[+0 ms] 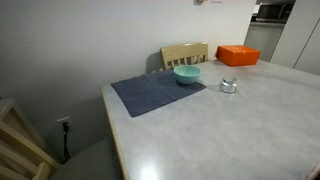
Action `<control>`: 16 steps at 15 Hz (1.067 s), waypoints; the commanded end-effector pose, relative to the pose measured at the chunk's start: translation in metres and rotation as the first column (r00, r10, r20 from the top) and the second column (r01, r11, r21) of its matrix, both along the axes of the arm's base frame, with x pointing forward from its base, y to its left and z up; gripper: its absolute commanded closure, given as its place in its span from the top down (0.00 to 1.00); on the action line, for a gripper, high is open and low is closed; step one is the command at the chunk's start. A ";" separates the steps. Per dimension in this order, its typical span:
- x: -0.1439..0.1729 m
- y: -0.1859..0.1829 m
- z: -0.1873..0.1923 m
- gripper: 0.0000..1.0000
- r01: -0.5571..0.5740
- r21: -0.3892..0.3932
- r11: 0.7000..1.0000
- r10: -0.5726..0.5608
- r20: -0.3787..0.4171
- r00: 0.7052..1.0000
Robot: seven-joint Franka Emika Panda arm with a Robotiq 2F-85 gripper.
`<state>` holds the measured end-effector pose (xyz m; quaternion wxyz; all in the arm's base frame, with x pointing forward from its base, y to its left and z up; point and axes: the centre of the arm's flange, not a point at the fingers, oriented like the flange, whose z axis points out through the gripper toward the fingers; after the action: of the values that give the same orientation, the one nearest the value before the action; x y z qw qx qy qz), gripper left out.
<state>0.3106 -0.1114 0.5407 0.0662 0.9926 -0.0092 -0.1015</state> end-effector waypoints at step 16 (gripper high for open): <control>0.110 0.083 -0.099 1.00 -0.396 0.182 0.900 0.436 -0.328 0.838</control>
<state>0.4212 -0.0282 0.4409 0.0340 0.9367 0.2249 -0.2661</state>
